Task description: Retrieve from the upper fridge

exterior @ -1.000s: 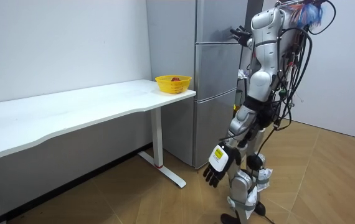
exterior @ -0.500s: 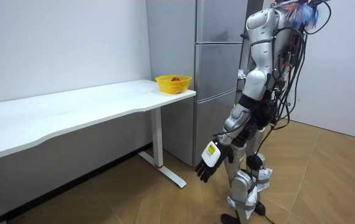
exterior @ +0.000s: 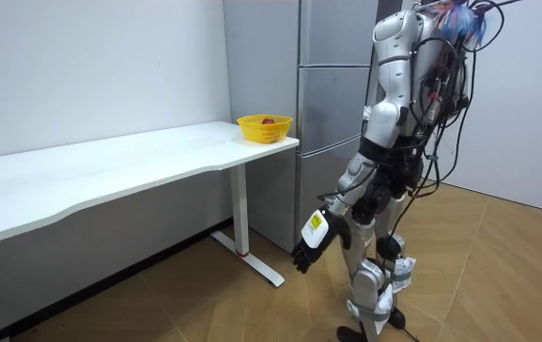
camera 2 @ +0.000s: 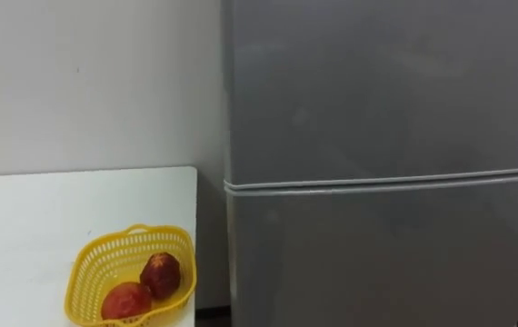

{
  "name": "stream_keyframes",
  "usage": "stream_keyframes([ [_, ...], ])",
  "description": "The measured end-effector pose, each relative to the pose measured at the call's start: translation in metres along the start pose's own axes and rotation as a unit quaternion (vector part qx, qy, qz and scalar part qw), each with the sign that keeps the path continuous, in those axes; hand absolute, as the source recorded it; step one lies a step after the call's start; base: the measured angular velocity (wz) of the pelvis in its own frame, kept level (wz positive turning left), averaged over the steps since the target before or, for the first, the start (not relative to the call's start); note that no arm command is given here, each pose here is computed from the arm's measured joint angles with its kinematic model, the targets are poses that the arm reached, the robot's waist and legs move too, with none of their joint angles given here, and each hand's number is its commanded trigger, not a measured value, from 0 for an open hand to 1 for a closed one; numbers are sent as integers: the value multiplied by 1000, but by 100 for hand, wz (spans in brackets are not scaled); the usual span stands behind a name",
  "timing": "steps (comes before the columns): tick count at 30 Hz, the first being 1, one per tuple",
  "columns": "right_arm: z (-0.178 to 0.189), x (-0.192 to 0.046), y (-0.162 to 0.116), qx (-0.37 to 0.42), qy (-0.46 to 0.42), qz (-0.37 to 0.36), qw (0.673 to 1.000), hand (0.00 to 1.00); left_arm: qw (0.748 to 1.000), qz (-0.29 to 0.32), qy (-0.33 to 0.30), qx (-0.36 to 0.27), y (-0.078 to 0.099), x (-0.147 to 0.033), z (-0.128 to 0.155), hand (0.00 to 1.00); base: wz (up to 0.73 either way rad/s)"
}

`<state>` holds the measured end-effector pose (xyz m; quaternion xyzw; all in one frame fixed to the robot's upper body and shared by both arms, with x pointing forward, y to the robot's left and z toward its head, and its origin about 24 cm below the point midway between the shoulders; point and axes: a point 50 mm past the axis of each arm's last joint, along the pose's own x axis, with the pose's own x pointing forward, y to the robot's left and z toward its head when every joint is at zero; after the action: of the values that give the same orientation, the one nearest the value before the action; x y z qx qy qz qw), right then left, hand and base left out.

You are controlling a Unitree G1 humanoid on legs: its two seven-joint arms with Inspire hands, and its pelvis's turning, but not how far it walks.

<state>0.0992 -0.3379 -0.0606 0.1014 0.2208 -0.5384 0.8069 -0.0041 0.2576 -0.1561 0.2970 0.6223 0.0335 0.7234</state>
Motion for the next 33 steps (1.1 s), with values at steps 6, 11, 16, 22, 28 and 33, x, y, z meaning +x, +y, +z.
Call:
stream_keyframes([
  [6,-61,-8,-22,-79,107,-40,990,0,1000,-13,-12,4,-7,0,10,0,0],
  [11,-96,-22,-37,-152,171,-33,973,0,1000,-23,-13,1,-8,1,12,0,0],
  [16,-124,-37,-51,-225,238,-9,945,0,999,-32,0,4,-9,1,12,0,0],
  [22,-150,-53,-64,-246,344,14,906,0,999,-49,22,9,-11,1,10,0,1],
  [28,-160,-62,-59,-298,378,88,872,0,998,-58,30,12,-12,2,12,0,-1],
  [33,-161,-63,-53,-385,365,144,835,0,997,-68,42,17,-16,2,10,0,-1],
])
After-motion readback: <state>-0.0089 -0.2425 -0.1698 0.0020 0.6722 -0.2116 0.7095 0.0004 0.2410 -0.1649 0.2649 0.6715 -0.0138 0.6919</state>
